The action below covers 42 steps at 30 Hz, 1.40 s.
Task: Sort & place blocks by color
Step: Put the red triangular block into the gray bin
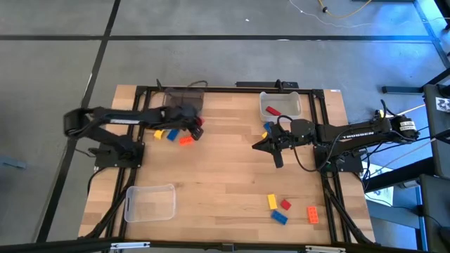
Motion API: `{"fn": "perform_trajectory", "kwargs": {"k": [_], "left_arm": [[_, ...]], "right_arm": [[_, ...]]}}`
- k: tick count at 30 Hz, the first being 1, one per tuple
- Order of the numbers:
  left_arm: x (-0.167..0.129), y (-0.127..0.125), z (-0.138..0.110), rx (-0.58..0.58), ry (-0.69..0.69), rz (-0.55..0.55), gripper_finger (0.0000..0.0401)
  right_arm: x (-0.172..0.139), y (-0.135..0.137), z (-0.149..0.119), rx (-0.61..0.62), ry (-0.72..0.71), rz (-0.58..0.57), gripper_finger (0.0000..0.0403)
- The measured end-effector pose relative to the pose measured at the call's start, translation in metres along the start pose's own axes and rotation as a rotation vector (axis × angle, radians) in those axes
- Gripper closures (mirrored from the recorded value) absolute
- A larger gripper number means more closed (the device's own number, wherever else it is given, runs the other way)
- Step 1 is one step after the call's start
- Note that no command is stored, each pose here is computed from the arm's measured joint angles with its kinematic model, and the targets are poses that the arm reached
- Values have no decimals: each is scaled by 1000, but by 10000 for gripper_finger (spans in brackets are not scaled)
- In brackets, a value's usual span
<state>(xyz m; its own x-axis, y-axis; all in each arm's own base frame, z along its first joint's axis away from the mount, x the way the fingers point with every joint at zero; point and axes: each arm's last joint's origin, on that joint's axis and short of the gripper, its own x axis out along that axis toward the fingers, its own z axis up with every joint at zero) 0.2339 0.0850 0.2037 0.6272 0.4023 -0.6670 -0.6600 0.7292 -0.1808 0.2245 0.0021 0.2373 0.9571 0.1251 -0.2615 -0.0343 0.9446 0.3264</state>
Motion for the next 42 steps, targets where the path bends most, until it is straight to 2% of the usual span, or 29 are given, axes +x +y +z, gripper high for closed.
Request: {"fn": "perform_trajectory", "kwargs": {"k": [11, 16, 21, 35, 42], "left_arm": [[-90, -32, 26, -21, -441, -363, 283], [-100, -41, 9, -57, -598, -547, 283], [-96, -41, -16, -137, -675, -685, 283], [-95, -42, -21, -134, -675, -704, 283], [-95, -42, -21, -94, -676, -714, 283]], "right_arm": [[-1, 5, 15, -25, -160, 50, 403], [-3, 8, 23, -37, -240, 76, 403], [-4, 9, 25, -41, -266, 84, 403], [-4, 9, 25, -34, -265, 85, 403], [-5, 11, 31, 110, -315, 127, 402]]}}
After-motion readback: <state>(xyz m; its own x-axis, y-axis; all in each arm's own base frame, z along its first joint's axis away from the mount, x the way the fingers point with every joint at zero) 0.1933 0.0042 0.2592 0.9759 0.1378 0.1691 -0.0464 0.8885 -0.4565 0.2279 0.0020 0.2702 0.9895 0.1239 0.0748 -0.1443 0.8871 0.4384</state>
